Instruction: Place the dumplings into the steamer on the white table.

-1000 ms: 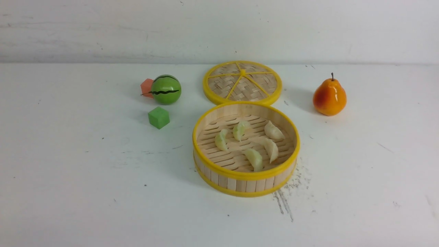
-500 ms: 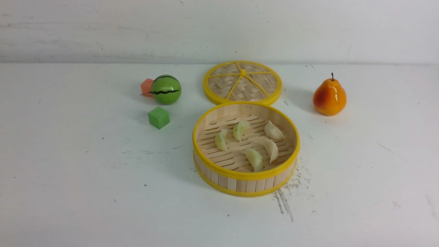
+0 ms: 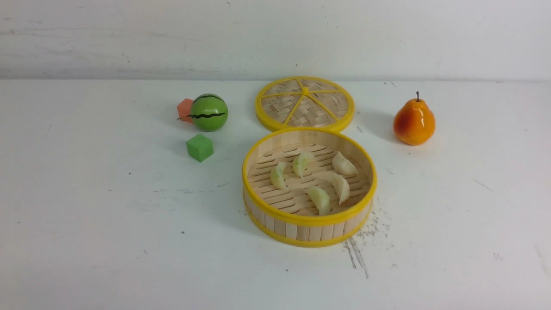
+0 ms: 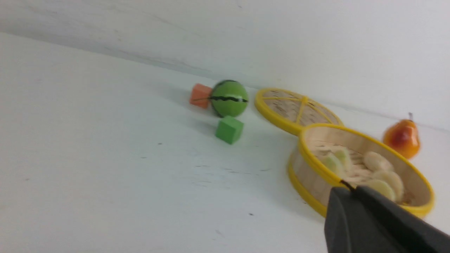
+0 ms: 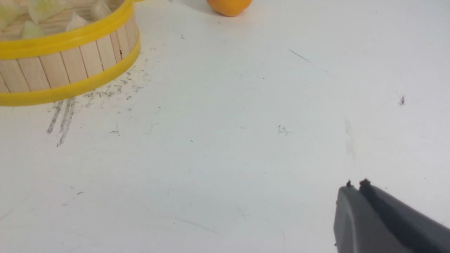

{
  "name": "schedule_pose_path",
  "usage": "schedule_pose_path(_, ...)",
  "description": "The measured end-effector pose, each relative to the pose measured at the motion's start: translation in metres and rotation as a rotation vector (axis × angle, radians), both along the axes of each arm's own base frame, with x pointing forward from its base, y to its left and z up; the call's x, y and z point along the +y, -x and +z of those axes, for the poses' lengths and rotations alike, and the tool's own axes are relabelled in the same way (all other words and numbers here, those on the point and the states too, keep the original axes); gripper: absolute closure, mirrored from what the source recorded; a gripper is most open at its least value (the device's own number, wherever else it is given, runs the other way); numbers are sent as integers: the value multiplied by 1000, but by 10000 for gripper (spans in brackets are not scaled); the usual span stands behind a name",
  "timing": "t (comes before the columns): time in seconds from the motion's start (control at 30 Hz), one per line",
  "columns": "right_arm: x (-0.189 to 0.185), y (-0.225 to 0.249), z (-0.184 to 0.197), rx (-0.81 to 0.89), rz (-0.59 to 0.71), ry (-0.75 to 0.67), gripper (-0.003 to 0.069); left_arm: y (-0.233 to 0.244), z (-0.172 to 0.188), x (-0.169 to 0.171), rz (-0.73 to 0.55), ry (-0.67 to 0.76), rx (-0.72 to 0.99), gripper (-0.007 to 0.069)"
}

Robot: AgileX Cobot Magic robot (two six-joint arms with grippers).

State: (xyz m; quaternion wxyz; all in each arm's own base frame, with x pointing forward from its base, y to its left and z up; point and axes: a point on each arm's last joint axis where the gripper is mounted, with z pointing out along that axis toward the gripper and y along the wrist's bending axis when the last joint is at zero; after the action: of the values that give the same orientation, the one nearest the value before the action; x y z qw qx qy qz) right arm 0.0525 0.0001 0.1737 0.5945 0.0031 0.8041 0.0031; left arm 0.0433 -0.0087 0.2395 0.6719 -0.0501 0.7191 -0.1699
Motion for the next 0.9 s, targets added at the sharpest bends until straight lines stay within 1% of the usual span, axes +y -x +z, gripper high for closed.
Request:
schedule_pose_path(0.03, 0, 0, 0, 0, 0, 0, 648, -1, -3, 1, 16, -1, 6, 639)
schedule_pose_path(0.07, 0, 0, 0, 0, 0, 0, 646, -5, -14, 3, 73, -3, 24, 639)
schedule_pose_path(0.13, 0, 0, 0, 0, 0, 0, 645, -8, -28, 5, 133, -10, 60, 639)
schedule_pose_path(0.2, 0, 0, 0, 0, 0, 0, 641, -10, -41, 7, 168, -21, 92, 639)
schedule_pose_path(0.33, 0, 0, 0, 0, 0, 0, 638, -11, -58, 8, 169, -42, 159, 639)
schedule_pose_path(0.5, 0, 0, 0, 0, 0, 0, 638, -9, -67, 6, 136, -83, 235, 639)
schedule_pose_path(0.7, 0, 0, 0, 0, 0, 0, 630, -9, -69, 6, 110, -134, 247, 639)
schedule_pose_path(0.9, 0, 0, 0, 0, 0, 0, 621, -9, -69, 6, 105, -129, 248, 639)
